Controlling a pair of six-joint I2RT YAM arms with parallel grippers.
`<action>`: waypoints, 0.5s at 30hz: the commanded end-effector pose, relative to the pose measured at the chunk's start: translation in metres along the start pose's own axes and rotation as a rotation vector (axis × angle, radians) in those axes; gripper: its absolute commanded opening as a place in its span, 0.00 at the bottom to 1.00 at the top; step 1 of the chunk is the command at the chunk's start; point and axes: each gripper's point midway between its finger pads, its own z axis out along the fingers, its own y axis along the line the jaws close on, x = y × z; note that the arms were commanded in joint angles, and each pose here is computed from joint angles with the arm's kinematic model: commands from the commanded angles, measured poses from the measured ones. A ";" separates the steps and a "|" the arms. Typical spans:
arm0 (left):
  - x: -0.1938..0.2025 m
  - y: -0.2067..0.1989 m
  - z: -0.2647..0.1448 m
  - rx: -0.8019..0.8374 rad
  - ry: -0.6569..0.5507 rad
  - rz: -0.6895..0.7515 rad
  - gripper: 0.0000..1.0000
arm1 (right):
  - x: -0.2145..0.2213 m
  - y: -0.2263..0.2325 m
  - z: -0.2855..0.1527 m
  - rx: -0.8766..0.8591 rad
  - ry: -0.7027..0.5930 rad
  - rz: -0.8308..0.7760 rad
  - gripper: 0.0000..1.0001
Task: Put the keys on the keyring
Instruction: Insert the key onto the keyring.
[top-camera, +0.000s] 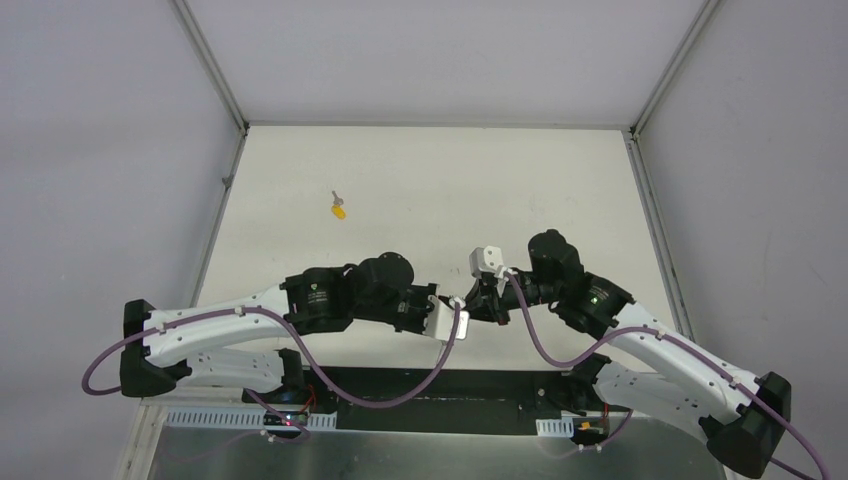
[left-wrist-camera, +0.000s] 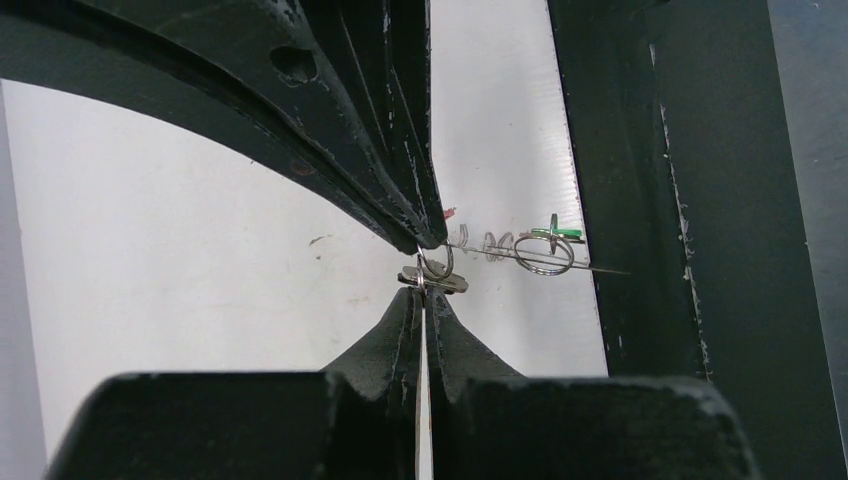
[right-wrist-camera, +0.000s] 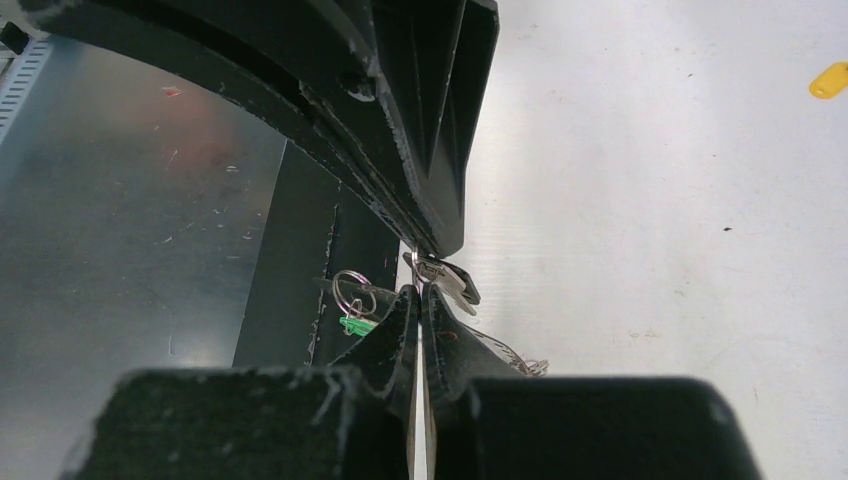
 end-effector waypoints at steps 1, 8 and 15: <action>-0.019 0.002 -0.009 -0.021 -0.047 0.036 0.00 | -0.019 -0.004 -0.003 0.030 -0.057 -0.062 0.00; -0.015 0.001 -0.009 -0.033 -0.027 0.043 0.00 | -0.018 -0.006 -0.004 0.044 -0.052 -0.054 0.00; -0.008 0.001 -0.011 -0.048 -0.001 0.043 0.00 | -0.018 -0.005 -0.004 0.046 -0.051 -0.051 0.00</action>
